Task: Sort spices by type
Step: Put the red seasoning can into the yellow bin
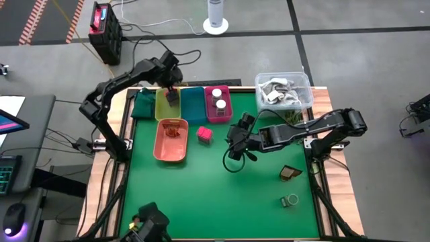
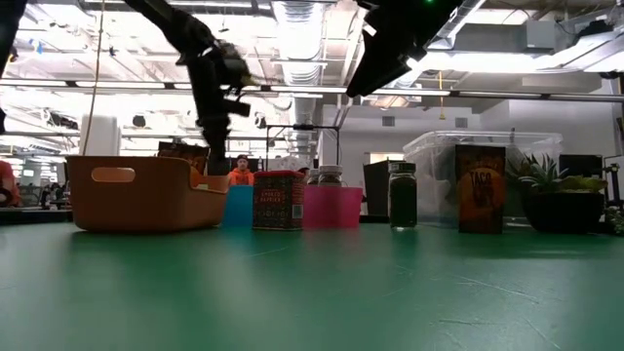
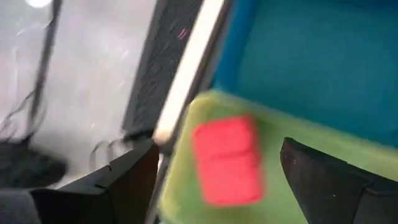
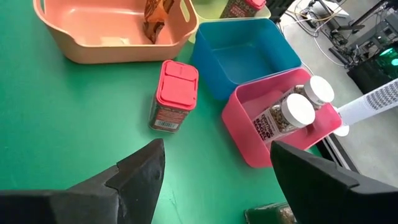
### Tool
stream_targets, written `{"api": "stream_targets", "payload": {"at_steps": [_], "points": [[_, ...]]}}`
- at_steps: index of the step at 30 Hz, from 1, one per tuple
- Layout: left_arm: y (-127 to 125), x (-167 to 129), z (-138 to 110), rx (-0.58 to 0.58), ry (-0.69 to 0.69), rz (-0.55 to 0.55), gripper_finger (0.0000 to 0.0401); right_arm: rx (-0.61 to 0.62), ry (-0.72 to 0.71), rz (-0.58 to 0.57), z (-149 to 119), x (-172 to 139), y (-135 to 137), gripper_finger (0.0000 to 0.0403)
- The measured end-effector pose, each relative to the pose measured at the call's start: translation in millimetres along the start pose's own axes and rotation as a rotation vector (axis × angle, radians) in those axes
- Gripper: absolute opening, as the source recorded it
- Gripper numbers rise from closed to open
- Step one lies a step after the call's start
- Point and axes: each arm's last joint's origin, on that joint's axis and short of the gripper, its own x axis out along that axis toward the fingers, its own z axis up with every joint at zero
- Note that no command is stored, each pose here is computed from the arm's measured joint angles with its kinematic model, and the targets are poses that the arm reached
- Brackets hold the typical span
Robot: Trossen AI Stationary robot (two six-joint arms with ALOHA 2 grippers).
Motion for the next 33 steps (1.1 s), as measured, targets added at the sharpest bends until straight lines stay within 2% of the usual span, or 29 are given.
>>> {"api": "stream_targets", "payload": {"at_steps": [3, 7, 12, 15, 21, 27, 33], "points": [[-23, -12, 12, 0.052, -0.025, -0.124, 0.0322, -0.009, 0.012, -0.002, -1, 0, 0, 0.0321], [-78, -21, 25, 0.225, 0.005, -0.249, 0.0322, -0.041, 0.057, -0.010, -6, 0, -1, 0.0321], [-142, -37, 41, 0.422, -0.064, -0.316, 0.0322, -0.078, 0.049, -0.018, -21, 5, -2, 0.0321], [-168, -47, 48, 0.460, -0.124, -0.325, 0.0322, -0.055, 0.030, -0.028, -38, 8, -12, 0.0316], [-197, -58, 55, 0.485, -0.209, -0.339, 0.0322, 0.074, -0.023, -0.039, -68, -5, -41, 0.0302], [-209, -63, 64, 0.479, -0.319, -0.334, 0.0322, 0.162, -0.155, -0.019, -91, -27, -56, 0.0302], [-221, -35, 77, 0.452, -0.320, -0.342, 0.0322, 0.225, -0.254, -0.007, -100, -36, -62, 0.0302]]}}
